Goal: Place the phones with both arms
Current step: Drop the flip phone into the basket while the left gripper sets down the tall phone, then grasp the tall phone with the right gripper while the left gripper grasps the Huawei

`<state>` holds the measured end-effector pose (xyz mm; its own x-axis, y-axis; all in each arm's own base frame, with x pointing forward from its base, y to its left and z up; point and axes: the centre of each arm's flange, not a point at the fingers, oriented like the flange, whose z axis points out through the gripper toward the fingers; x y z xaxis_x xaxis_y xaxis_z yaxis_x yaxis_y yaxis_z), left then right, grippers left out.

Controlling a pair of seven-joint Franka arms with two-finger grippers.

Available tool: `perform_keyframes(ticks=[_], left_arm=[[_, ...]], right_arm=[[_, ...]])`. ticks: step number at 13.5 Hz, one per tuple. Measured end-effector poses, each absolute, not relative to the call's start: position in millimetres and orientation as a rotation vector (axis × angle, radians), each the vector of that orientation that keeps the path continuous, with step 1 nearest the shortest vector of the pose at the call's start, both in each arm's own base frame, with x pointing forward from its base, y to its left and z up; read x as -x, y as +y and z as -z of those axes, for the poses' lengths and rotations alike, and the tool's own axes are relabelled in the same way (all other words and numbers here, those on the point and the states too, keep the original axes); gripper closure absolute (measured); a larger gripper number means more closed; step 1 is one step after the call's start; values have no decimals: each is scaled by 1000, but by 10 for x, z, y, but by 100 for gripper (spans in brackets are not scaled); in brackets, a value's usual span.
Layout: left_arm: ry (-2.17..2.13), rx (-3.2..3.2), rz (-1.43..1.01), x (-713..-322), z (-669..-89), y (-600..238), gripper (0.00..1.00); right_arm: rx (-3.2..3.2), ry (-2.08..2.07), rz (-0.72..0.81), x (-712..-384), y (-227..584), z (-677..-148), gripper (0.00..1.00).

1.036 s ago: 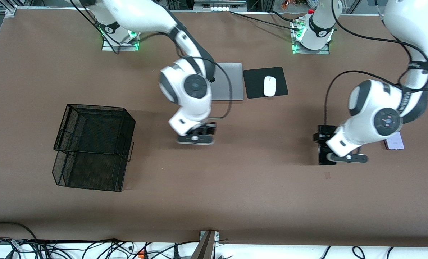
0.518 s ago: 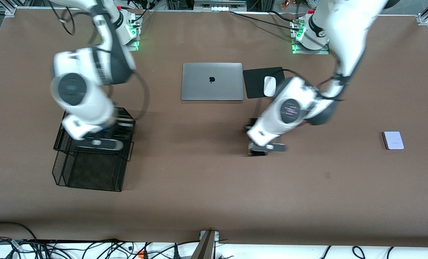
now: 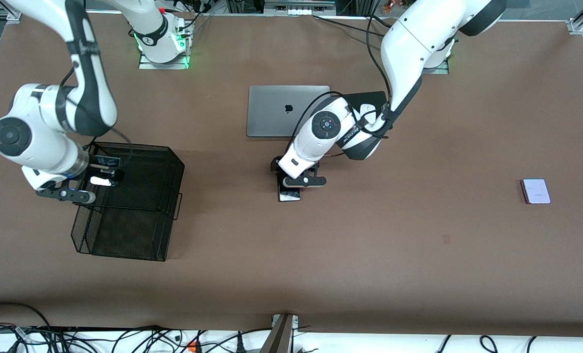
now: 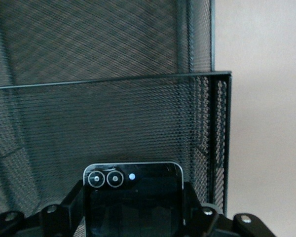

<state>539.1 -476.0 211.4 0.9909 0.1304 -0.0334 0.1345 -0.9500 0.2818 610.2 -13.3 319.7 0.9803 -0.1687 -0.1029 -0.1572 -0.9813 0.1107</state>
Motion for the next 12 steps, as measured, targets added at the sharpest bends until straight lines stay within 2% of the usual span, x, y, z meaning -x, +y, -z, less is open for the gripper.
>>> perform_keyframes(ticks=[4,5,6,7,9,12], left_arm=[[346,-2979,145,-5822,-2562,-4064,0],[388,-3027,195,-5965,-2789,-3713,0],[393,-3079,249,-6080,-3010,-3316,0],[372,-3140,304,-6164,-3211,-2884,0],[335,-3295,377,-6278,-3441,-2051,0],[275,-3382,460,-6445,-3419,-981,0]], right_arm=[[-3019,-275,186,-6146,-201,-3061,20],[-3019,-286,177,-6166,-244,-3087,15],[-3020,-286,163,-6196,-261,-3132,5],[-3024,-275,151,-6241,-230,-3211,0],[-3036,-232,160,-6370,-29,-3534,0],[-3057,-117,149,-6493,676,-4268,0]])
